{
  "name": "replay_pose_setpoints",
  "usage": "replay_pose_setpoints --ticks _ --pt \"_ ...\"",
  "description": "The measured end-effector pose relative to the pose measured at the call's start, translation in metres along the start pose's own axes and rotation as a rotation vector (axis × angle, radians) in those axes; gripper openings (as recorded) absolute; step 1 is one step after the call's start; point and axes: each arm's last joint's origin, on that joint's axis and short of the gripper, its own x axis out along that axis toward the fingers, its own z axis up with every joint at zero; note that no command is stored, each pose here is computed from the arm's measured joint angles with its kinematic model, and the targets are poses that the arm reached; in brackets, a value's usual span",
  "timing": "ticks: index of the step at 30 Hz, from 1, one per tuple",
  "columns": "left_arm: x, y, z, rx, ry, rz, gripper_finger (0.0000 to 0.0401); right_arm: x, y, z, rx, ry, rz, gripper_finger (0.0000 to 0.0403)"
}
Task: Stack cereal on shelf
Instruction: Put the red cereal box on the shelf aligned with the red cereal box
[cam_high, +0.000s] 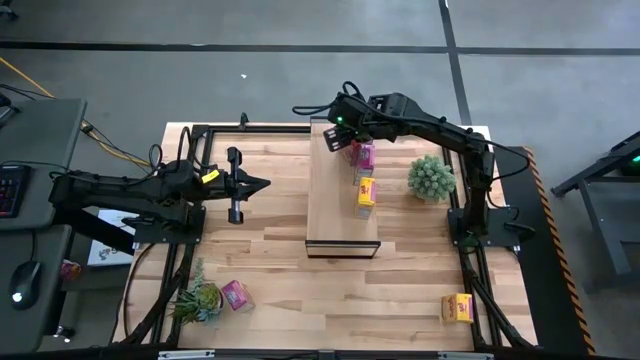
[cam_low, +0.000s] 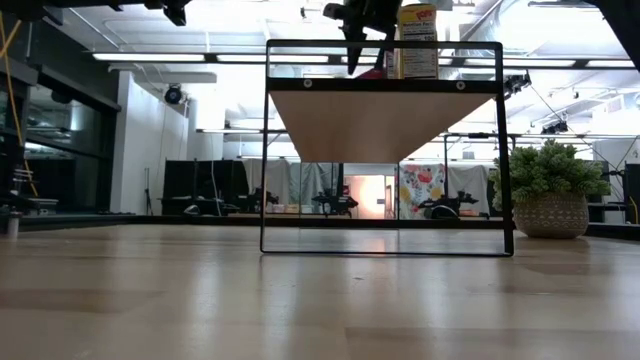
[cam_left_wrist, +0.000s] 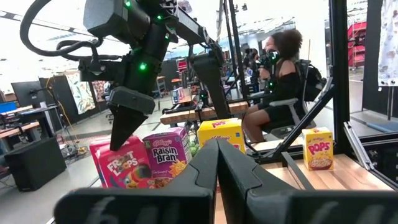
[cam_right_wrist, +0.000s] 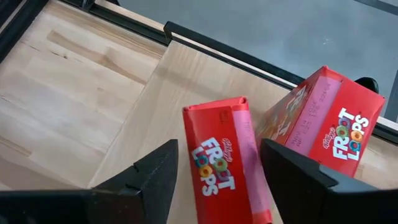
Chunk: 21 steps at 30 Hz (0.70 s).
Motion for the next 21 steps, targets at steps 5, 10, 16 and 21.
replay_pose_setpoints --ticks 5,10,16,21 --pt "0.0 0.0 0.0 0.0 0.0 0.0 0.0 0.0 0.003 0.004 -0.01 -0.037 0.032 0.0222" --pt "0.0 0.0 0.0 0.001 0.001 0.0 0.0 -0.002 0.008 0.009 -0.054 -0.096 0.076 0.0222" --pt "0.0 0.0 -0.002 0.002 0.015 -0.003 0.0 -0.017 0.001 0.007 -0.124 -0.114 0.072 0.0208" --pt "0.0 0.0 -0.002 0.002 0.015 -0.003 0.0 -0.038 -0.003 -0.005 -0.179 -0.088 0.083 0.0113"
